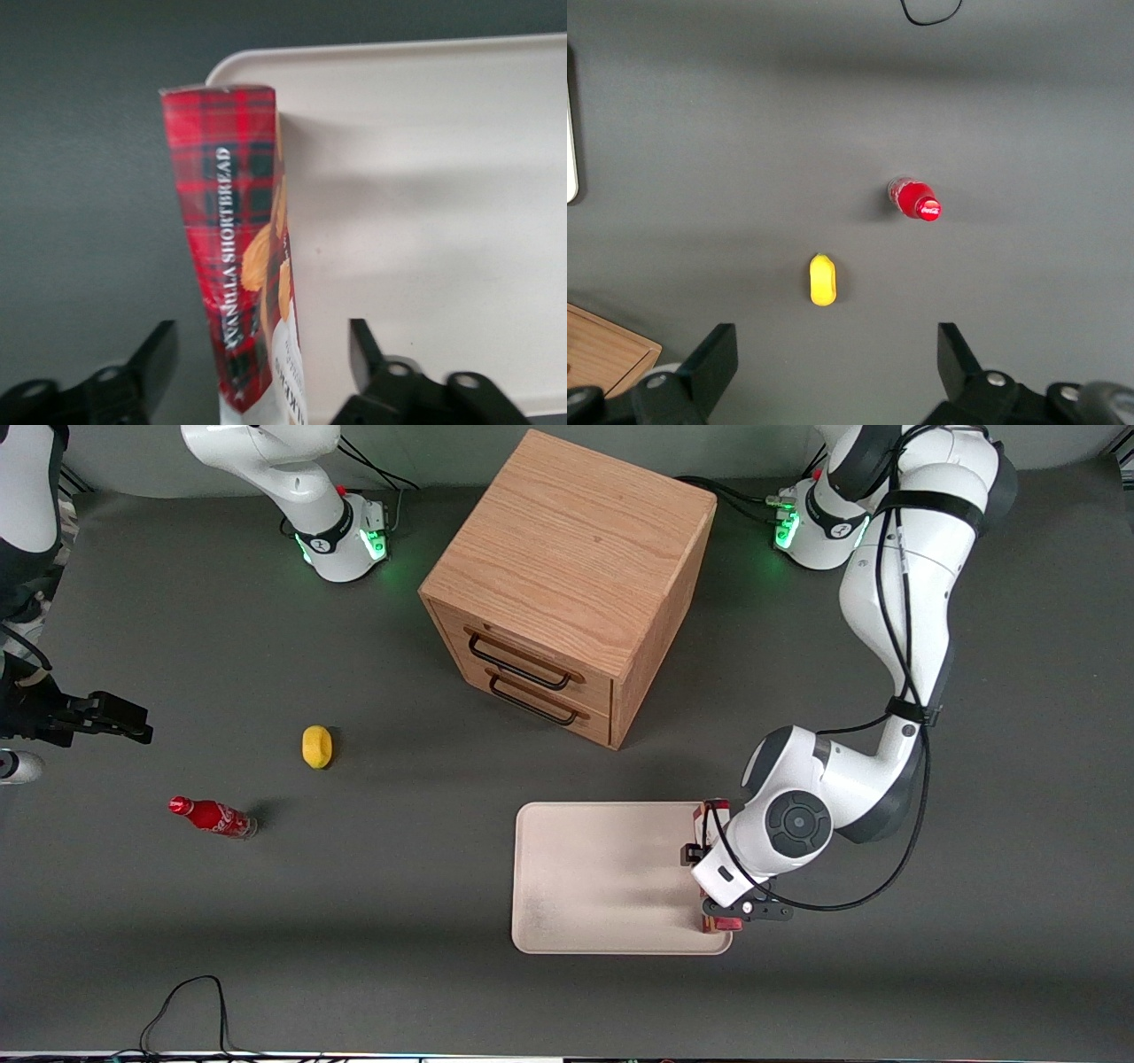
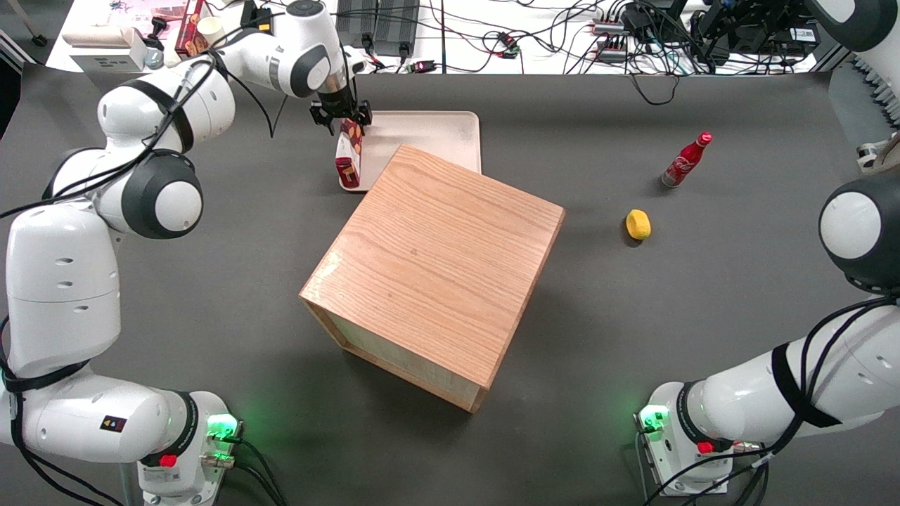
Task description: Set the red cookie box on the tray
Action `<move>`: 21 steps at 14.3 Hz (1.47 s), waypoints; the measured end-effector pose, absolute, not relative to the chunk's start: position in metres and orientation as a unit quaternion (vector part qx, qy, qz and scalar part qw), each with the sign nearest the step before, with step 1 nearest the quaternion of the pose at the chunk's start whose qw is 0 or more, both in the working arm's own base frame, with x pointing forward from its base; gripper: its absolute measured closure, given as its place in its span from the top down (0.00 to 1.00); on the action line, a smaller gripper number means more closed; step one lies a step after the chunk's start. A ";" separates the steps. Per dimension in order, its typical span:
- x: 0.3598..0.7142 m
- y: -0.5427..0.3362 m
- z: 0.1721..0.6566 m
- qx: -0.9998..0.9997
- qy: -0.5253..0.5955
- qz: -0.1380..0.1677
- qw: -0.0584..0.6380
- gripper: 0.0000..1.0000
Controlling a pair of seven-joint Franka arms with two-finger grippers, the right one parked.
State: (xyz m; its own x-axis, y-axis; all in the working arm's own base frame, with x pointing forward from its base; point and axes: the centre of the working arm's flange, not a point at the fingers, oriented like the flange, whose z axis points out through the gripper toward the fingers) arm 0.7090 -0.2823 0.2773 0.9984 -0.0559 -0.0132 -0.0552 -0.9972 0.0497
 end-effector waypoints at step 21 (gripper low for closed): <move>0.499 -0.017 0.613 0.999 0.001 -0.032 -0.011 1.00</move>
State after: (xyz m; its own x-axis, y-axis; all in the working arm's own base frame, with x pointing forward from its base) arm 0.4989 -0.0167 0.6131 0.9980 0.0029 -0.0630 0.0015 -0.9997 -0.0229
